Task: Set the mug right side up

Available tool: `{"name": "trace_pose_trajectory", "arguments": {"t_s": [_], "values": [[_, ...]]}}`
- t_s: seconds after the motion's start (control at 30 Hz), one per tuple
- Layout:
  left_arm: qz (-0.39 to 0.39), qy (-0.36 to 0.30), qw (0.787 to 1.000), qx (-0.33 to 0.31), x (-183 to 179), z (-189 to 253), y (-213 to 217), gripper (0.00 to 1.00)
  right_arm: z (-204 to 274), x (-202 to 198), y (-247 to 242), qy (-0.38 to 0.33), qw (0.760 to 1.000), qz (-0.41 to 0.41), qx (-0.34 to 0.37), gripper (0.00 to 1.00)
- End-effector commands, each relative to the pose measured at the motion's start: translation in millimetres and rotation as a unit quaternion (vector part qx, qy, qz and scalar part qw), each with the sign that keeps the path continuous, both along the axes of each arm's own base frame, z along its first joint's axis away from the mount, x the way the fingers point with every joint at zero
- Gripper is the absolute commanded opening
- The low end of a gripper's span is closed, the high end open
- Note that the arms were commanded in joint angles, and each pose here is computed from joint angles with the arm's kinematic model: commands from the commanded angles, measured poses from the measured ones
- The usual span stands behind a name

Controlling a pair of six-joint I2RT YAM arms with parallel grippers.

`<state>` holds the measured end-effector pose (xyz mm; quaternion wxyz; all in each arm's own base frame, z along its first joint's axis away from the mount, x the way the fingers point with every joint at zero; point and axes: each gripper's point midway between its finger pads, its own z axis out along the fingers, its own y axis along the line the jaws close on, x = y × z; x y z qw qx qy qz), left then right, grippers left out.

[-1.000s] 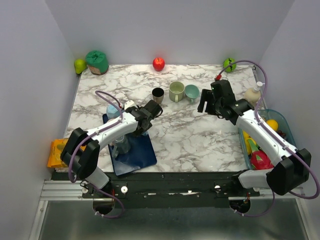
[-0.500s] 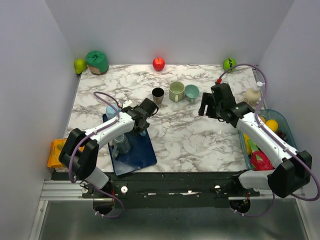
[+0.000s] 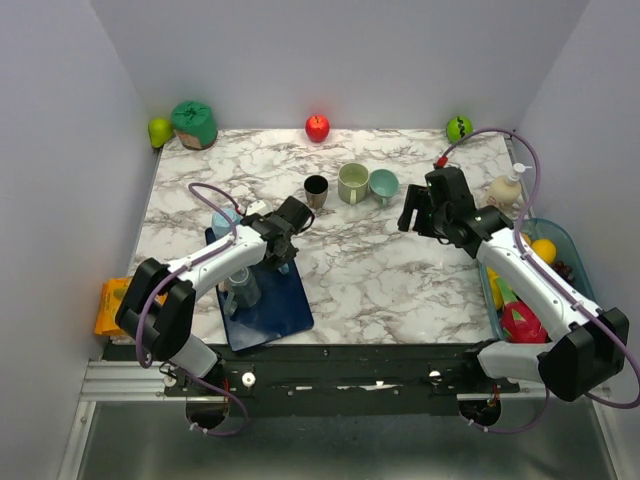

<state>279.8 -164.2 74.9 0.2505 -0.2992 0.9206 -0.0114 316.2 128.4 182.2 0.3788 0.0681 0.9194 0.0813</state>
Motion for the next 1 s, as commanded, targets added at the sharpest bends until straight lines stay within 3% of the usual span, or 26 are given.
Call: {"name": "trace_pose_trajectory", "arguments": {"t_s": [0.0, 0.5, 0.73, 0.97], "values": [[-0.038, -0.029, 0.998, -0.028, 6.0, 11.4, -11.8, 0.0, 10.6, -11.9, 3.6, 0.001, 1.0, 0.01, 0.027, 0.81], [-0.111, -0.186, 0.968, -0.124, -21.7, 147.0, -24.8, 0.0, 59.8, -40.9, 50.1, -0.023, 0.979, 0.096, 0.177, 0.81], [-0.178, -0.262, 0.921, -0.229, -22.1, 211.3, -61.0, 0.0, 82.4, -63.6, 87.0, -0.015, 0.942, 0.164, 0.293, 0.83], [-0.248, -0.345, 0.844, -0.327, -27.3, 288.7, -96.5, 0.0, 106.0, -85.1, 110.1, -0.01, 0.895, 0.206, 0.396, 0.87]]}}
